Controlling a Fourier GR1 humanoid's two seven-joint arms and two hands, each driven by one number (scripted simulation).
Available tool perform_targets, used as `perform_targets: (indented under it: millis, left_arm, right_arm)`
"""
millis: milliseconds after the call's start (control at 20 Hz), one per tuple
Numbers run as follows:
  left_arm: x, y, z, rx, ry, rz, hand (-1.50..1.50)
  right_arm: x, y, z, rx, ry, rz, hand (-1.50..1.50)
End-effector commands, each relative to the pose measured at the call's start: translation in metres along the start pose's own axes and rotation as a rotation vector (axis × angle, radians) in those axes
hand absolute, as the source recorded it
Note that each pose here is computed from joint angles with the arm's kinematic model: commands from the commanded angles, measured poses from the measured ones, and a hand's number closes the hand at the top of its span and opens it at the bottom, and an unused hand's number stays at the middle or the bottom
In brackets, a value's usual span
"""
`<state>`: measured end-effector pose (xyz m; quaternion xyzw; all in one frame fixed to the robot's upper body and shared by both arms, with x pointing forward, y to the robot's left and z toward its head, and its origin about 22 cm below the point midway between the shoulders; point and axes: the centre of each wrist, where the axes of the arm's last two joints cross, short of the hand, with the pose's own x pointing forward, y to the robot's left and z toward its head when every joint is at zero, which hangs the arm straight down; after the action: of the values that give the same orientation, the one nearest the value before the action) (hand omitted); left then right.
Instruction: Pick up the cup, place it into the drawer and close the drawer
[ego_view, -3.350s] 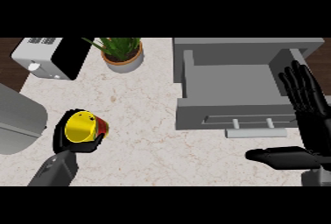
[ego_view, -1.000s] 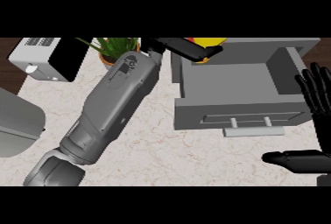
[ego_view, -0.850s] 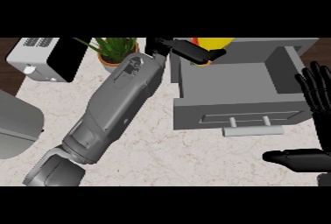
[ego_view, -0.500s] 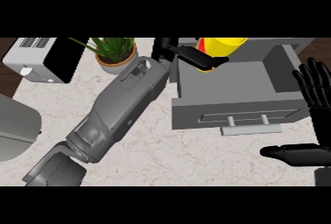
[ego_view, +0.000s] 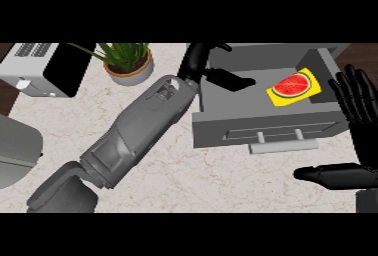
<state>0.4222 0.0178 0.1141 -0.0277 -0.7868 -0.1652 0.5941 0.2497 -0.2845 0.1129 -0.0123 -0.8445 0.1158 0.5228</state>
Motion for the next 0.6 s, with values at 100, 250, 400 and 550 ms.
perform_targets:
  millis: [100,250,400,550]
  left_arm:
    - [-0.008,-0.013,0.010,0.002,0.058,-0.133,-1.50]
    - [0.002,-0.012,0.003,0.031,0.006,-0.118,-1.50]
    - [0.004,-0.012,0.003,0.044,-0.048,-0.062,-1.50]
    - [0.016,-0.018,0.002,0.036,-0.099,-0.005,-1.50]
  right_arm:
    - [0.001,-0.006,-0.003,0.012,-0.011,-0.001,-1.50]
    - [0.000,-0.008,0.003,0.021,-0.027,-0.013,-1.50]
    - [0.009,-0.008,-0.007,0.021,-0.037,-0.080,-1.50]
    - [0.007,0.001,0.004,0.090,-0.033,-0.182,-1.50]
